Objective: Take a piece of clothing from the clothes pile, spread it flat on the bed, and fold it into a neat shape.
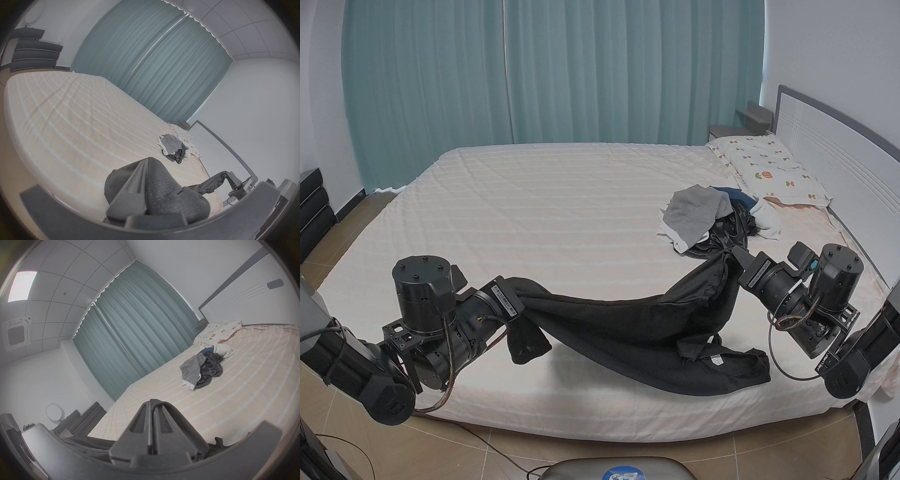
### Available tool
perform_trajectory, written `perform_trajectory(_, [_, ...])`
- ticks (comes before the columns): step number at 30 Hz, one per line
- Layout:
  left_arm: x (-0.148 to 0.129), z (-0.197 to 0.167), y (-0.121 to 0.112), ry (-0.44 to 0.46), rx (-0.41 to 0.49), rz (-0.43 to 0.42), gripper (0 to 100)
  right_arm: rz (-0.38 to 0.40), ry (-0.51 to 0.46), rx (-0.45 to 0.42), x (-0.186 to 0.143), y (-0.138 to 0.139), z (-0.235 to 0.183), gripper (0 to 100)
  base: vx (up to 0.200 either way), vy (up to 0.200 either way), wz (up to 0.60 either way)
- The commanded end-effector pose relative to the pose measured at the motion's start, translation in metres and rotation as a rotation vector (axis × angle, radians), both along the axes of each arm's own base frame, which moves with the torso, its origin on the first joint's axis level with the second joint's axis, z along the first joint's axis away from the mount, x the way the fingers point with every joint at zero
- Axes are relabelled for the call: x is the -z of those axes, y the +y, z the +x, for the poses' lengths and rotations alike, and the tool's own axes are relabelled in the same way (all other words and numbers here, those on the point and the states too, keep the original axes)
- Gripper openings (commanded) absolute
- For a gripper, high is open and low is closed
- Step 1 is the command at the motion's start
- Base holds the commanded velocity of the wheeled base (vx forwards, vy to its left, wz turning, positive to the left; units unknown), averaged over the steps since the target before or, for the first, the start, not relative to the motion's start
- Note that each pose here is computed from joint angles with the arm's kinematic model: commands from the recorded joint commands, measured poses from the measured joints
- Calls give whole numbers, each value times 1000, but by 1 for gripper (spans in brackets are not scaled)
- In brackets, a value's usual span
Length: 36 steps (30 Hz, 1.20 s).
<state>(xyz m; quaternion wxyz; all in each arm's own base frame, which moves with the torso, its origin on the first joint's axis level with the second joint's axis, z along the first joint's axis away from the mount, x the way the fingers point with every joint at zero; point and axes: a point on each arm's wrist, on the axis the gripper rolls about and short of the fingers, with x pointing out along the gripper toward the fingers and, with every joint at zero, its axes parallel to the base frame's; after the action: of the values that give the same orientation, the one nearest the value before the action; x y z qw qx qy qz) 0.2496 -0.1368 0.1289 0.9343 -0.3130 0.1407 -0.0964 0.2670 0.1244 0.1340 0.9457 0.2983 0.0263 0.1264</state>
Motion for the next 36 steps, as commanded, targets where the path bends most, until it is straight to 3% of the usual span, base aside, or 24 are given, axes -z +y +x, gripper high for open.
perform_trajectory(1, [-1, -1, 0, -3, 0, 0, 0, 1, -3, 0, -1, 0, 0, 0, 0, 200, 0])
perform_trajectory(28, [1, -1, 0, 3, 2, 6, 0, -2, 4, -3, 1, 0, -1, 0, 0, 200, 0])
perform_trajectory(36, [4, -3, -1, 15, 12, 14, 0, -4, 8, -5, 2, 0, 0, 0, 0, 0, 0])
